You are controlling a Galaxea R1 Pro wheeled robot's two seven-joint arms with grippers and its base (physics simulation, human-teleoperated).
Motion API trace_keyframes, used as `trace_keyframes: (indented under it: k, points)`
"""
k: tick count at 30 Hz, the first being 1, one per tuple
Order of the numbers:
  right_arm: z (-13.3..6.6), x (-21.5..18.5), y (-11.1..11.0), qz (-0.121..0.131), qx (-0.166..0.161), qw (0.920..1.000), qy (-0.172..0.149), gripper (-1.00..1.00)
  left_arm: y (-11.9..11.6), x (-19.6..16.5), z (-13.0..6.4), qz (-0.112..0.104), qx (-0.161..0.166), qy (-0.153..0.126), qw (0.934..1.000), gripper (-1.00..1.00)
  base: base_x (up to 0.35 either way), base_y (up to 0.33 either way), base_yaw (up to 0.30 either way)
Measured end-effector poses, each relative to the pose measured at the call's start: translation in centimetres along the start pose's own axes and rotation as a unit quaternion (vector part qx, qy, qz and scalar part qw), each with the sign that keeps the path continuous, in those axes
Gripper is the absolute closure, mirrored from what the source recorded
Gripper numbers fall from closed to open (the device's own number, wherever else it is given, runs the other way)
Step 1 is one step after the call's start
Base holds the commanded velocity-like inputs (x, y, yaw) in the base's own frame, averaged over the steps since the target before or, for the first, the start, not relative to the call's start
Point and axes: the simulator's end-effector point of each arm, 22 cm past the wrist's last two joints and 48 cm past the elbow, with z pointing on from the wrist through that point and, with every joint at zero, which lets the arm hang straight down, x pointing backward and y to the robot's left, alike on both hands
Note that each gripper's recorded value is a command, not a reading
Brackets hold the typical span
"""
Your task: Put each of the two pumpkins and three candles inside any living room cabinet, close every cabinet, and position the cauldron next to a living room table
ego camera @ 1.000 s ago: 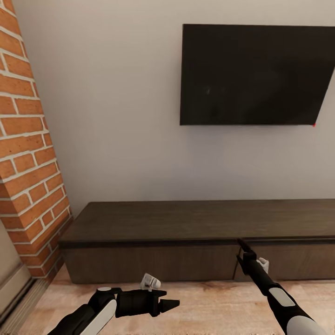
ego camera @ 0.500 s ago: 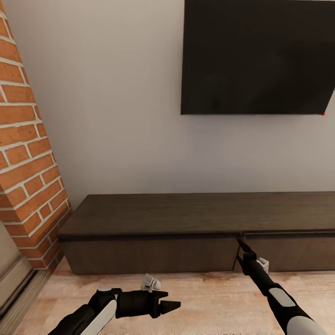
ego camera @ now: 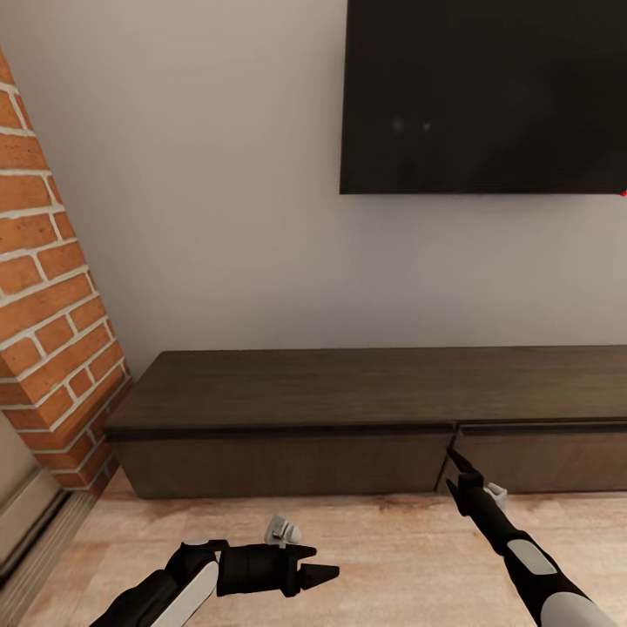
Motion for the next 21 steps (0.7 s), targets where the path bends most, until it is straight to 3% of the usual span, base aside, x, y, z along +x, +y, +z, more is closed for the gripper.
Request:
trace_keyframes:
  k: [21]
  points:
    - [0.0, 0.0, -0.9, 0.001, 0.001, 1.0, 0.001, -1.0, -0.6, 1.5, 0.6, -0.005, 0.019, 0.016, 0.9997, -1.0, 0.001, 0.0, 0.0]
